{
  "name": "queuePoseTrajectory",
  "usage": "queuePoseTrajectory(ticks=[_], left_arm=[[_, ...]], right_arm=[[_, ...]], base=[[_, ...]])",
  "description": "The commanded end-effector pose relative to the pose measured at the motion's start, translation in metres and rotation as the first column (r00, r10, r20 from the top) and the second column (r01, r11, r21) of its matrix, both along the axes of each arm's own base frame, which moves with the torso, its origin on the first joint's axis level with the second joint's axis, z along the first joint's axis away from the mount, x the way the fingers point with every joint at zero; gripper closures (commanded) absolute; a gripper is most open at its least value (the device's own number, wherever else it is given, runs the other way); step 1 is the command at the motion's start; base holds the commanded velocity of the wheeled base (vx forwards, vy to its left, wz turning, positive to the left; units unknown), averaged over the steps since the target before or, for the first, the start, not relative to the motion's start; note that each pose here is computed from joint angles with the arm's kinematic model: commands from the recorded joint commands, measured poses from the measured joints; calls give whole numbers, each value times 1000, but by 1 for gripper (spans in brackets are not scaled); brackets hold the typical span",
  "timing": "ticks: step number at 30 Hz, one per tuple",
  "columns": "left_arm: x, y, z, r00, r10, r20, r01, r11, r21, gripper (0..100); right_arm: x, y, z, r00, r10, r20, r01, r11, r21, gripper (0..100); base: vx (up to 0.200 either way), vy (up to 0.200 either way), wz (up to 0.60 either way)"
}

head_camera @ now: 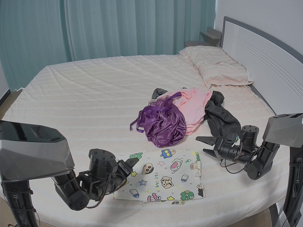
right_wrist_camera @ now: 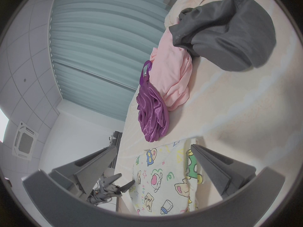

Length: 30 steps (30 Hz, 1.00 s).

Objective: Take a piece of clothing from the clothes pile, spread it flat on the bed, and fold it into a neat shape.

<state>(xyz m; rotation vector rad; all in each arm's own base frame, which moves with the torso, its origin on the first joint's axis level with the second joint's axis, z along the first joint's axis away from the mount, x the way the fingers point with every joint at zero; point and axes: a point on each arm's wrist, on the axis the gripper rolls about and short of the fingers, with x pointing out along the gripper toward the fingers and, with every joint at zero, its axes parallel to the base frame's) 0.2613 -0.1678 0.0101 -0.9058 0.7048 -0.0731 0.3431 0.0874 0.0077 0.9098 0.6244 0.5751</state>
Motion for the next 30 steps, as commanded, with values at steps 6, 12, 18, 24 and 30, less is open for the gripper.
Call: queuePoseTrajectory(ticks=[6,12,18,24,30], left_arm=[[5,31,67,975,63,212,-57,998,-36,0],[-14,72,106,931,115,346,-130,991,20,0],[-51,104,140,869,166,465,-225,971,74,0],[-92,122,163,783,228,579,-365,922,131,0],[-133,137,174,723,226,653,-483,841,244,0]], right_arm=[[-32,-13,45,991,6,131,3,998,-68,0],[-66,-32,75,969,-67,237,103,984,-144,0],[-104,-47,94,911,-188,366,295,919,-262,0],[-162,-58,123,852,-202,482,357,899,-253,0],[-208,-76,137,768,-257,587,490,826,-280,0]], base=[[0,0,0],[0,0,0],[0,0,0],[0,0,0],[0,0,0]])
